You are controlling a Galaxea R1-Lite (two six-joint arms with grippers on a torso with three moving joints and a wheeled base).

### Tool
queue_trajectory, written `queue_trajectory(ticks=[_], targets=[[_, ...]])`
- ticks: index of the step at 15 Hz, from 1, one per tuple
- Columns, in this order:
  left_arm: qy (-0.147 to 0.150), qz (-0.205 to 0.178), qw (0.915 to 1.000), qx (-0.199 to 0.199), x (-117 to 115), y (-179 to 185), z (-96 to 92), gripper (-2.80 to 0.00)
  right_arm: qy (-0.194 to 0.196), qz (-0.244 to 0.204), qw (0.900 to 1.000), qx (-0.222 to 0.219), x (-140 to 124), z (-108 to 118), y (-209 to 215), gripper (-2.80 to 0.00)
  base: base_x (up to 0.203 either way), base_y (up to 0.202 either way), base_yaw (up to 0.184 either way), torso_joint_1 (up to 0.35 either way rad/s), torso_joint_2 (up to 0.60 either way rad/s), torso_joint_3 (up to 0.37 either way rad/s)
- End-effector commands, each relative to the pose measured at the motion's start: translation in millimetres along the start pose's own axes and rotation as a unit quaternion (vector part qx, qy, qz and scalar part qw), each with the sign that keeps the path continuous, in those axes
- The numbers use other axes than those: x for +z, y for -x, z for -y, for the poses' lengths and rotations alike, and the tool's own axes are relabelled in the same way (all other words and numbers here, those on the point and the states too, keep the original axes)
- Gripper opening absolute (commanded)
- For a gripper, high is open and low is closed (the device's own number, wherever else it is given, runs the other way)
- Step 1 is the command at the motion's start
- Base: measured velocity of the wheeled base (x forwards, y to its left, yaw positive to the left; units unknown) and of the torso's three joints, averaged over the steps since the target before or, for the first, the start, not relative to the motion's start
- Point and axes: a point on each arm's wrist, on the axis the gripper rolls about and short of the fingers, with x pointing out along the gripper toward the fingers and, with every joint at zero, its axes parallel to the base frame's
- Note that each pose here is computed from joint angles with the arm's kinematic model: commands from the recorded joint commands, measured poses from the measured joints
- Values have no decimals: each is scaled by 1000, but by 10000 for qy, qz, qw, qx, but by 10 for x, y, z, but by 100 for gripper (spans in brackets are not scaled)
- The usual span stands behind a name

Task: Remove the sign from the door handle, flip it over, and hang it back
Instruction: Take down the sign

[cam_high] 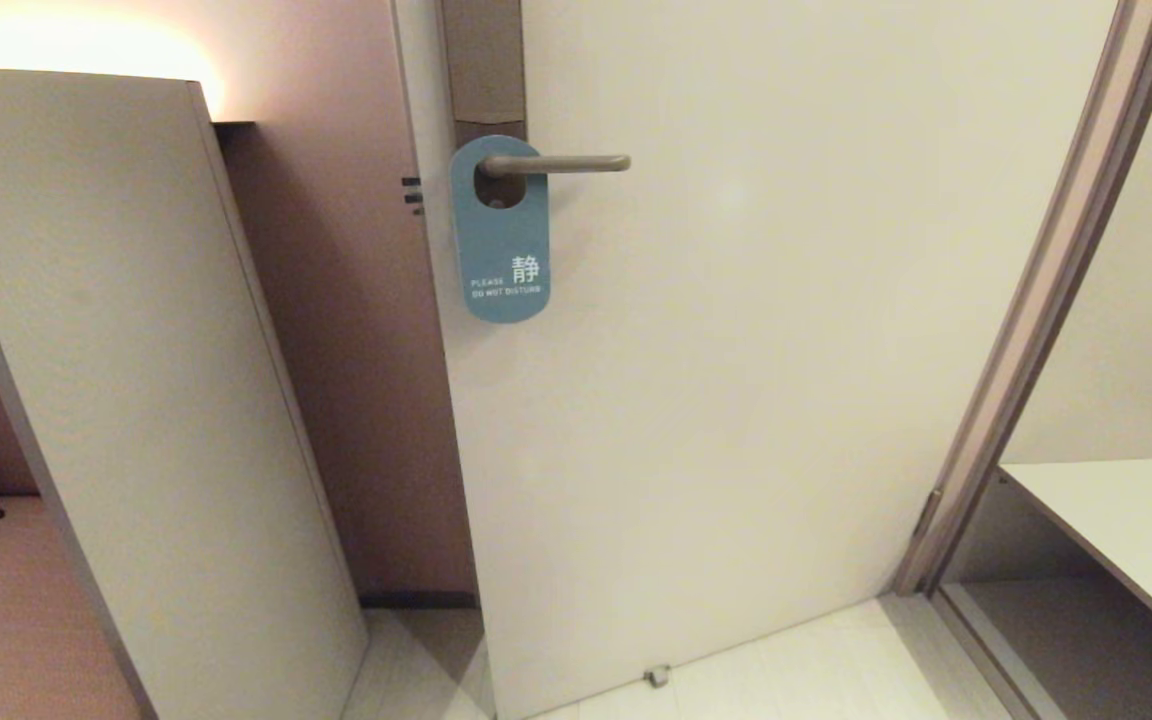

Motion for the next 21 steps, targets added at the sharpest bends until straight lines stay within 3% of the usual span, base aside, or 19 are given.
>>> queue_trajectory(ticks=[1, 7, 13, 17, 21], targets=[[0, -8, 10000, 8, -1, -1, 0, -280, 4, -6, 10000, 3, 0, 0, -1, -280, 0, 0, 0, 0, 0, 0], [-36, -5, 10000, -18, 3, 0, 1, -280, 4, -6, 10000, 6, 0, 0, -1, -280, 0, 0, 0, 0, 0, 0], [-325, 49, 9993, -159, 56, 14, 5, -280, 4, -6, 10000, 3, 0, 0, -1, -280, 0, 0, 0, 0, 0, 0], [-23, -243, 9988, -435, 519, -95, 16, -280, 4, -6, 10000, 3, 0, 0, -1, -280, 0, 0, 0, 0, 0, 0], [99, -417, 9949, -908, 1084, -444, 50, -280, 4, -6, 10000, 9, 0, 0, -1, -280, 0, 0, 0, 0, 0, 0]])
